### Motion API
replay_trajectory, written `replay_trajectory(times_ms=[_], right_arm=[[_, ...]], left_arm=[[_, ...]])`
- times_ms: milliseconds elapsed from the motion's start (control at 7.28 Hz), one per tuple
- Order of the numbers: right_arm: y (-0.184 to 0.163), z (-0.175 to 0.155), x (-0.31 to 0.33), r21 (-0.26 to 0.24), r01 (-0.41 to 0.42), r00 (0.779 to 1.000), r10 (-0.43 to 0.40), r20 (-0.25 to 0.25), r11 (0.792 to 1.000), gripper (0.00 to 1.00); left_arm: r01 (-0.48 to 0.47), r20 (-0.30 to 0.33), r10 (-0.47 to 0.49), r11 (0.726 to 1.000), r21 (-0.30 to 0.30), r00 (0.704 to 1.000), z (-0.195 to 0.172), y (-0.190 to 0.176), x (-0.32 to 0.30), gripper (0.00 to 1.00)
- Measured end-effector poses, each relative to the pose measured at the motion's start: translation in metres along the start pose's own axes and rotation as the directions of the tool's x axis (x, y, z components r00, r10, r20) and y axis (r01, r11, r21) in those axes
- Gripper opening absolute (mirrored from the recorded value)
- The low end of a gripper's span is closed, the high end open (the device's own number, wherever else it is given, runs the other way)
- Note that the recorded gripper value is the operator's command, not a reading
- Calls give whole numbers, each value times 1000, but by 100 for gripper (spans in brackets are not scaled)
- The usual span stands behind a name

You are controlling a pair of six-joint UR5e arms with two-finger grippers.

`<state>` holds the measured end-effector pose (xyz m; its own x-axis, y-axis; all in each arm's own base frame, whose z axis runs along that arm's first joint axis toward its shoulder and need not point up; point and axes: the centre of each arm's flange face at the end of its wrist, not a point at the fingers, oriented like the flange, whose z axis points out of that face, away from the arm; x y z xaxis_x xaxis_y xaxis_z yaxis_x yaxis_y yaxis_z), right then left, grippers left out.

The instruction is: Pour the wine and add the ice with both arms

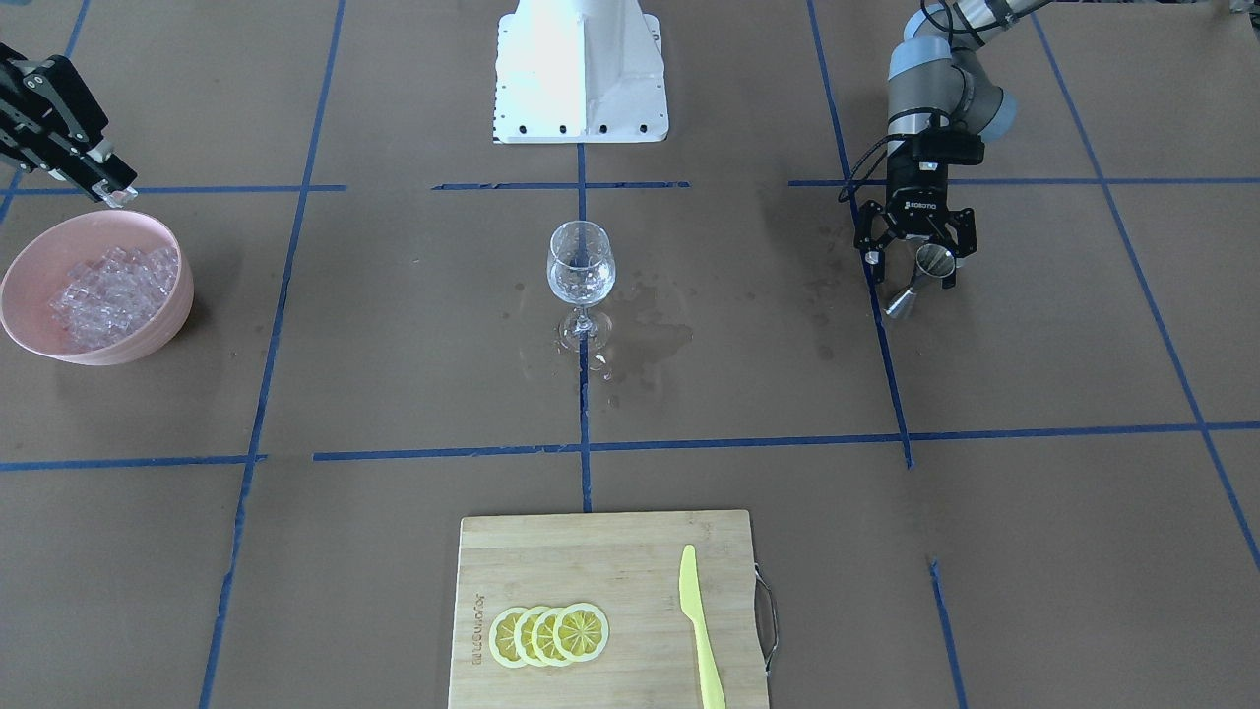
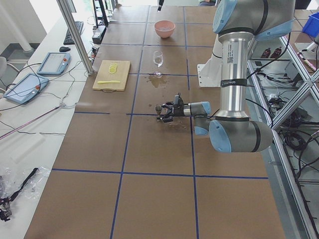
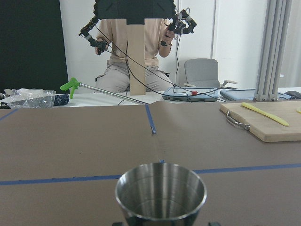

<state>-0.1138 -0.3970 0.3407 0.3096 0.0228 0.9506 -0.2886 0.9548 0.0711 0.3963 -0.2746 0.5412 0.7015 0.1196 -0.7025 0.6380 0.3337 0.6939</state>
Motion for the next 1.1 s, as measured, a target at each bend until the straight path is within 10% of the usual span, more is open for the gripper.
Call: replay_trajectory(times_ms=[1099], right_arm=[[4,47,-99,-15,-18,994,20,108,1000,0]], left_arm=[[-34,-152,-16,947,-320,988,-52,-49,-37,100]])
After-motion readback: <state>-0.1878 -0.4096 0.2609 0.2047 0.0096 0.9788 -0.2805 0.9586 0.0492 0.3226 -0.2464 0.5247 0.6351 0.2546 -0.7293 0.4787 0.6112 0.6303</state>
